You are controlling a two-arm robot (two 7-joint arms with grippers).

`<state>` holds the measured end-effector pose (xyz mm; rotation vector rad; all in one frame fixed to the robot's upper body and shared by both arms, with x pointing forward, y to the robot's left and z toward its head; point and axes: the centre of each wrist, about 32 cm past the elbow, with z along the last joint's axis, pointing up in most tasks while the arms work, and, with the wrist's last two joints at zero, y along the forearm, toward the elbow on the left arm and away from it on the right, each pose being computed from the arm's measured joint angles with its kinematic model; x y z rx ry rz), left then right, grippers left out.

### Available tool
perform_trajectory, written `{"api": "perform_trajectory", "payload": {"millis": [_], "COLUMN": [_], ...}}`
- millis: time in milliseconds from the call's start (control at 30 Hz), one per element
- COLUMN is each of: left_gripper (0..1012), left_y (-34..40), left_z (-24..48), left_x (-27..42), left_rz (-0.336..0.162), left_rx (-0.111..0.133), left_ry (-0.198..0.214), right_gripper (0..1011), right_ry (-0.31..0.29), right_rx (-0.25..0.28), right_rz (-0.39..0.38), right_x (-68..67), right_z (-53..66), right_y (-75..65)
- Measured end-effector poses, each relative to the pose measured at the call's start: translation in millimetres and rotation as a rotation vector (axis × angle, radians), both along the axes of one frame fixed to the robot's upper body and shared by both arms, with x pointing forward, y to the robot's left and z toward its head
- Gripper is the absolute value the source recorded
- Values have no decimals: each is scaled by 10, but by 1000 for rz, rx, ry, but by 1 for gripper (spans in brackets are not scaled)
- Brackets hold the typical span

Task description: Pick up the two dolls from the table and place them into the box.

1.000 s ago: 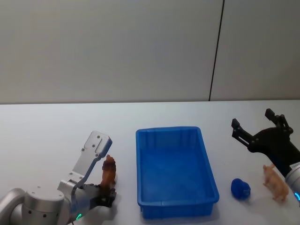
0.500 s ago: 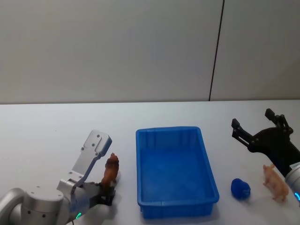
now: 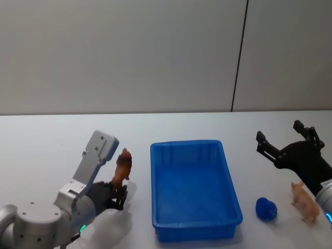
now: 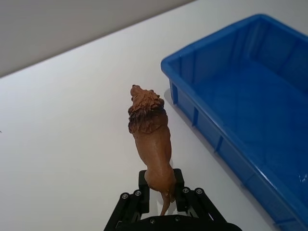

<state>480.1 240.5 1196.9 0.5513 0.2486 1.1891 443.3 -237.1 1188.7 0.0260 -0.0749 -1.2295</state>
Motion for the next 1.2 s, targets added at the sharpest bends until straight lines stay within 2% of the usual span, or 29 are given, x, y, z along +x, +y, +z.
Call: {"api": "perform_trajectory", "payload": {"millis": [267,400,467,500,600,767,900,967,1000,1200], "left_gripper": [290,289,290,290,290,290,290,289,290,289], "left_y": [60,81,102,102,124,142,159,166,166,166], "left_z": [124,171,223,223,284,352,411,432,432,487], "left_x": [-11,-3,12,12,38,77,135,166,166,290], "left_rz": [-48,-76,-110,-110,-157,-219,-284,-316,-316,-422], "left_rx": [-22,-32,-42,-42,-56,-74,-89,-96,-96,-114], "left_ry": [-114,-148,-176,-176,-202,-218,-221,-218,-218,-190], "right_gripper": [1000,1000,1000,1000,1000,1000,1000,1000,1000,1000], "right_ry": [0,0,0,0,0,0,0,0,0,0], "right_rx": [0,0,0,0,0,0,0,0,0,0], "right_rz": [0,0,0,0,0,0,0,0,0,0], "right_x": [0,0,0,0,0,0,0,0,0,0], "right_z": [0,0,0,0,0,0,0,0,0,0], "right_y": [0,0,0,0,0,0,0,0,0,0]}}
